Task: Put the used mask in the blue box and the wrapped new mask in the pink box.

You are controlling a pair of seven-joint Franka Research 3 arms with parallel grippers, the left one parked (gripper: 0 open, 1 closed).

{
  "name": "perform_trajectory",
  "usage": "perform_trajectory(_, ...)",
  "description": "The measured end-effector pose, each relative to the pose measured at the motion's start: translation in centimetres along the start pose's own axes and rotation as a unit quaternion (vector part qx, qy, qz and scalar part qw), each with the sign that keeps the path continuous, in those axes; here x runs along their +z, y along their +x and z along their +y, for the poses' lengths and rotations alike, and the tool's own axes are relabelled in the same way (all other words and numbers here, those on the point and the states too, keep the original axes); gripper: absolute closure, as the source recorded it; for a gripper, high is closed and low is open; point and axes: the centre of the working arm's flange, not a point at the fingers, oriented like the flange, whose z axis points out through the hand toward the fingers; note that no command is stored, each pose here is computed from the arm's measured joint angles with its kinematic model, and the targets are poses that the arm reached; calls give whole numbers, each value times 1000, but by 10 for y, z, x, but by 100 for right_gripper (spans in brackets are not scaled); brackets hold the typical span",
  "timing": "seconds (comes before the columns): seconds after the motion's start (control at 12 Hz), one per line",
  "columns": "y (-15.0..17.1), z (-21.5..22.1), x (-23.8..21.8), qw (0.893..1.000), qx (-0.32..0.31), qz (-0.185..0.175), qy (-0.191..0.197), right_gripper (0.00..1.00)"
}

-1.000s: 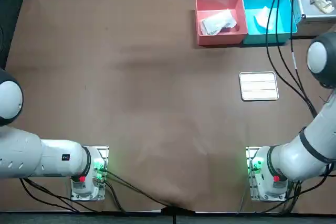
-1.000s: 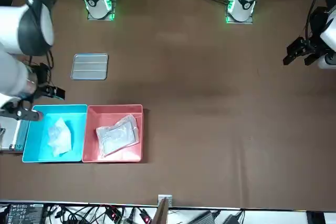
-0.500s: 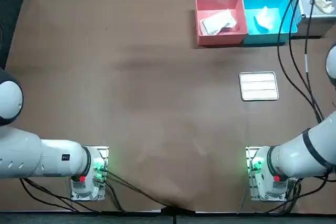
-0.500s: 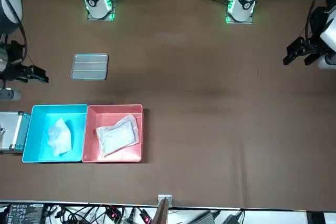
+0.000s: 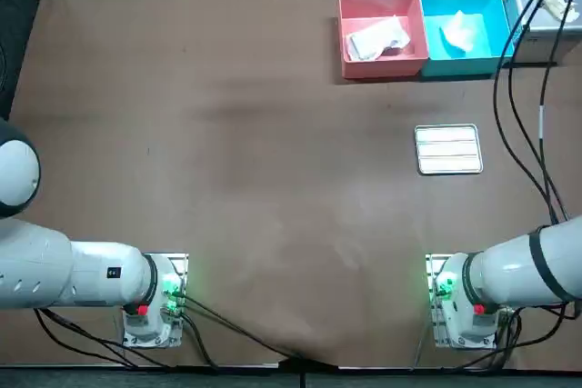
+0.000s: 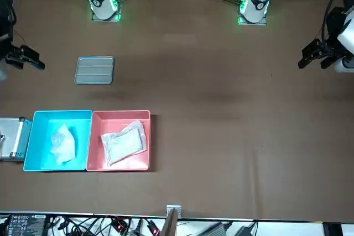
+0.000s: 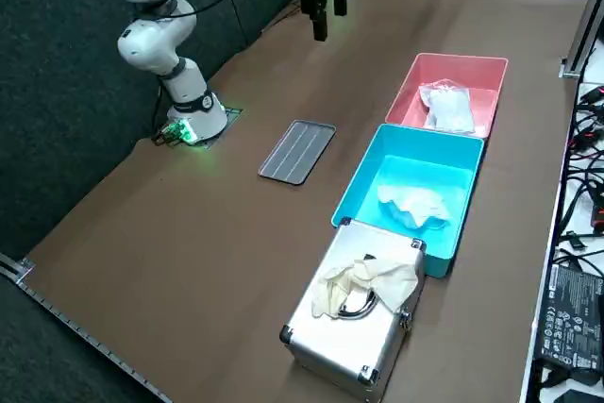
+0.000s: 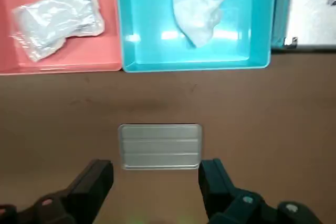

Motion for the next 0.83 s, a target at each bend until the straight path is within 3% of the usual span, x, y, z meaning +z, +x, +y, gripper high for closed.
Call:
perform_trajectory(0.33, -24, -2, -11, 1000, 16, 10, 25, 0)
perform_trajectory(0.83, -32, -32, -10, 1000, -4, 22, 6, 0)
